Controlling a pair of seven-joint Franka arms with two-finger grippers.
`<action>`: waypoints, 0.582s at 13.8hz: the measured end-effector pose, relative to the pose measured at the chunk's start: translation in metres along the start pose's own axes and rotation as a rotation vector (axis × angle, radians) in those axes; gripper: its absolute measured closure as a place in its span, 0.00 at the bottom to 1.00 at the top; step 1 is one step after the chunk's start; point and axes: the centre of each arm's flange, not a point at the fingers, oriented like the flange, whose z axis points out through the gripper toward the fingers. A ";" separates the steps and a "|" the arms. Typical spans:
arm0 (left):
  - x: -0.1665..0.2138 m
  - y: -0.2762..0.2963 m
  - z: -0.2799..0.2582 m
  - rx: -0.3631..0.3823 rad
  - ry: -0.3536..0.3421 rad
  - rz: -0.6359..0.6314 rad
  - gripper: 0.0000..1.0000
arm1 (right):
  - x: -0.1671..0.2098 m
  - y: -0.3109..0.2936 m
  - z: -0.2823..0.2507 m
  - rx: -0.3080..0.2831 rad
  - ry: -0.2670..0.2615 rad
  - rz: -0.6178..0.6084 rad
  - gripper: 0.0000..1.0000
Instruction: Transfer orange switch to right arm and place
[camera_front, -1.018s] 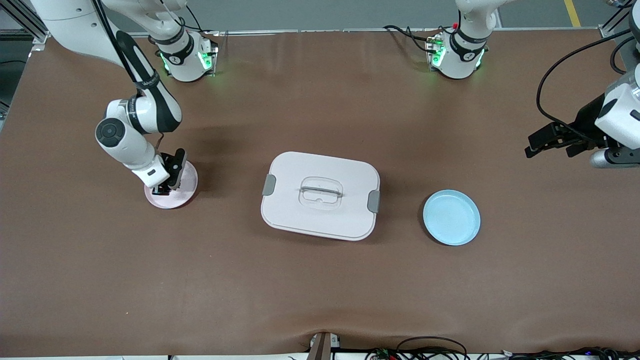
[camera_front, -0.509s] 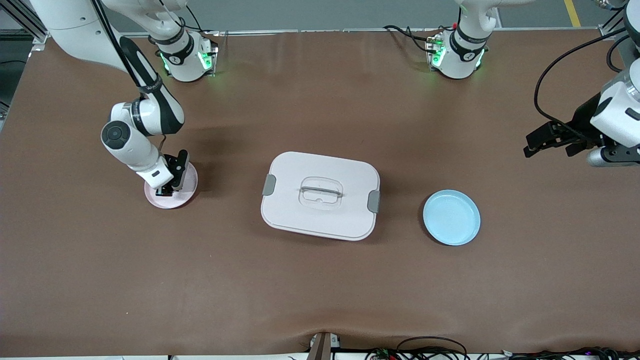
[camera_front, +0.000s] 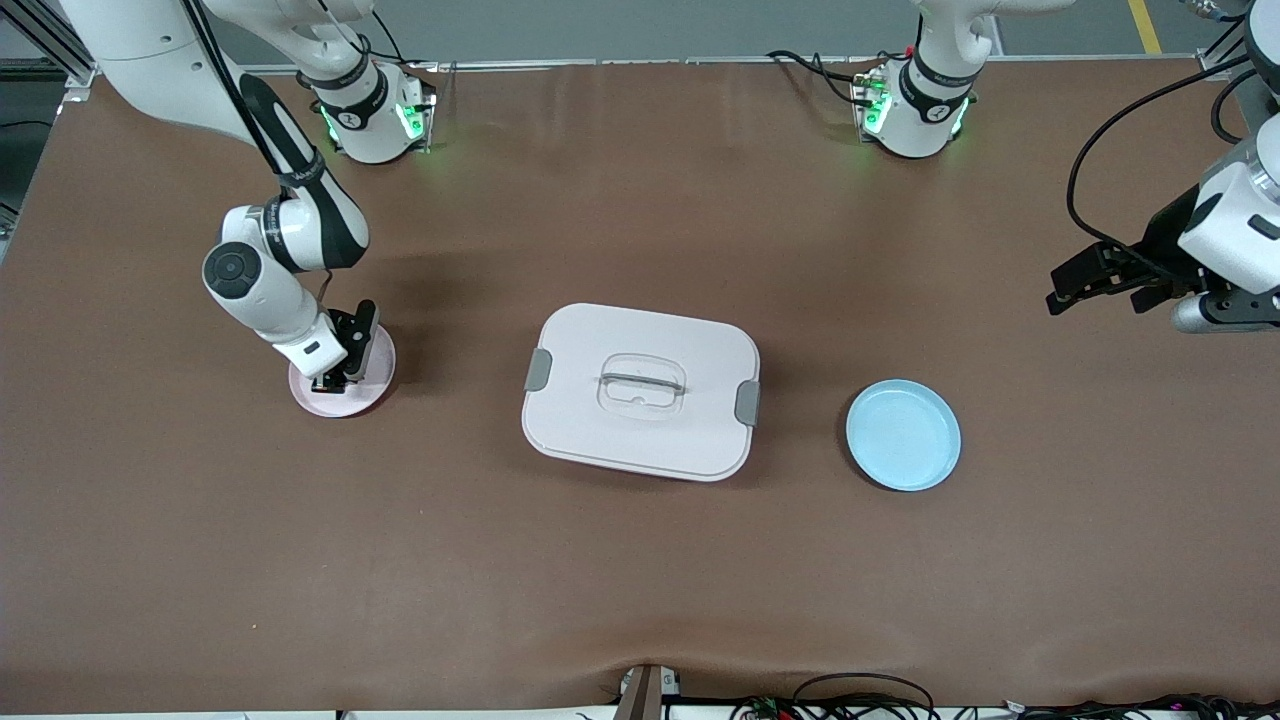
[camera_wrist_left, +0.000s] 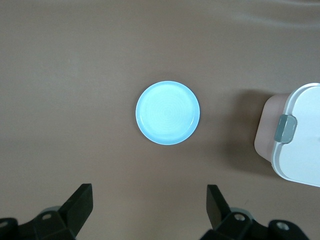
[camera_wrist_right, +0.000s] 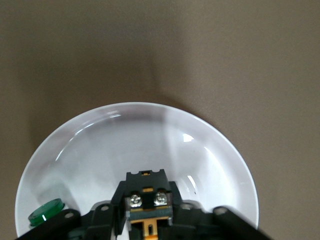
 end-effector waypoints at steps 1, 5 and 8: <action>0.000 0.000 -0.002 -0.001 0.004 0.000 0.00 | -0.002 0.001 -0.001 -0.002 0.000 0.005 0.49; -0.007 0.004 -0.022 -0.006 0.042 0.008 0.00 | -0.013 0.006 -0.002 -0.008 0.000 0.027 0.10; -0.014 0.005 -0.036 -0.008 0.067 0.011 0.00 | -0.012 0.013 -0.007 -0.008 -0.002 0.028 0.00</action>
